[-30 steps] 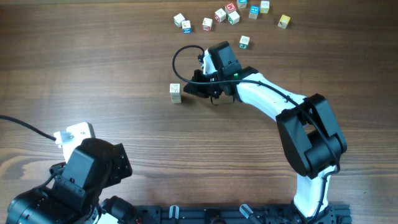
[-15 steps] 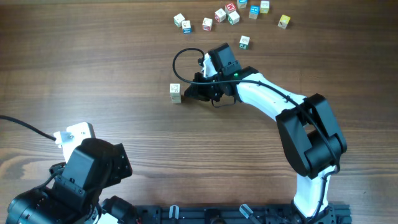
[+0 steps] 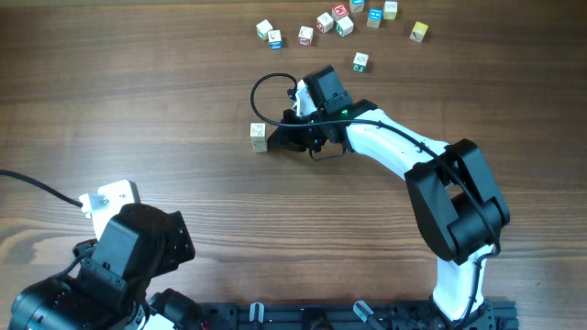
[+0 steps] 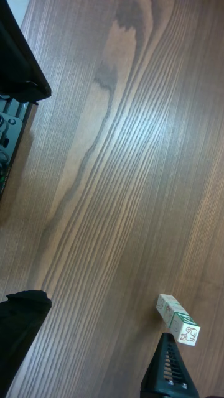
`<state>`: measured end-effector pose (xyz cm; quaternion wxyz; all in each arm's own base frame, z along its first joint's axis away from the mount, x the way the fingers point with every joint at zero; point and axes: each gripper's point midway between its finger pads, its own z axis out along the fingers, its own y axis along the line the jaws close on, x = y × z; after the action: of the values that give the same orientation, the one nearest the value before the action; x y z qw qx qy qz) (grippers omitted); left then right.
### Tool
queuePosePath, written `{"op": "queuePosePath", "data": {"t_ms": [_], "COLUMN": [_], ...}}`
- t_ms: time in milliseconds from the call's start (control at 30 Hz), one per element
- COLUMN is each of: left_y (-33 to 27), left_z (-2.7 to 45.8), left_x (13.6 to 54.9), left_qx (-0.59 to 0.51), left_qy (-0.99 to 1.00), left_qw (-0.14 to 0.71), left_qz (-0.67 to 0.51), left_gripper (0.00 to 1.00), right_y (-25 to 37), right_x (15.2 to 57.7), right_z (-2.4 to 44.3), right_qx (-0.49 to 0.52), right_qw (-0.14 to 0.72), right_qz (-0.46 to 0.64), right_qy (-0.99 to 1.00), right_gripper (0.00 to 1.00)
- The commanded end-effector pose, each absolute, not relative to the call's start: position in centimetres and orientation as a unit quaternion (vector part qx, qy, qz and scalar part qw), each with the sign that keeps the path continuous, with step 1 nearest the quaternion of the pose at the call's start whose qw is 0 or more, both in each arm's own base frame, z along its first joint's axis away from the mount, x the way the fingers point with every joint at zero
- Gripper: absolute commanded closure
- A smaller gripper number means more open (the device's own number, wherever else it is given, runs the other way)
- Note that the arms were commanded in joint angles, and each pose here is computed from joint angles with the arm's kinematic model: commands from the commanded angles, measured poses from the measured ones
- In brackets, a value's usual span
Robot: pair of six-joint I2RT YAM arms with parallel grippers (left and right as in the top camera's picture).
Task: Form a tower
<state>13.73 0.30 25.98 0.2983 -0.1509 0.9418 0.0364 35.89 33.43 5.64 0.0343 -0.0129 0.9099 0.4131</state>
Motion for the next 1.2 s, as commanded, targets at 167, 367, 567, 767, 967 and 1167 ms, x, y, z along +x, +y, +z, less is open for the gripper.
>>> {"op": "queuePosePath", "data": {"t_ms": [167, 367, 567, 767, 967, 1167], "left_y": [0.6, 0.6, 0.6, 0.6, 0.6, 0.6], "left_z": [26.1, 26.1, 26.1, 26.1, 26.1, 26.1], "left_x": [13.9, 13.9, 13.9, 13.9, 13.9, 13.9], "left_qx": [-0.15, -0.15, -0.15, -0.15, -0.15, -0.15], "left_qy": [0.94, 0.94, 0.94, 0.94, 0.94, 0.94], "left_qw": [0.304, 0.304, 0.304, 0.304, 0.304, 0.304], "left_qz": [0.046, 0.046, 0.046, 0.046, 0.046, 0.046], "left_gripper": [0.0, 0.0, 0.0, 0.0, 0.0, 0.0], "right_y": [33.8, 34.0, 34.1, 34.0, 34.1, 32.9], "right_x": [35.3, 35.4, 35.4, 35.4, 35.4, 35.6], "right_z": [4.8, 4.9, 5.0, 5.0, 5.0, 4.1], "right_qx": [-0.016, -0.018, -0.018, -0.018, -0.018, 0.0], "right_qw": [0.023, 0.025, 0.024, 0.024, 0.025, 0.025], "right_qz": [0.417, 0.419, 0.422, 0.422, 0.422, 0.395], "right_qy": [0.909, 0.908, 0.906, 0.906, 0.906, 0.918], "right_gripper": [0.96, 0.95, 0.96, 0.96, 0.96, 0.96]}}
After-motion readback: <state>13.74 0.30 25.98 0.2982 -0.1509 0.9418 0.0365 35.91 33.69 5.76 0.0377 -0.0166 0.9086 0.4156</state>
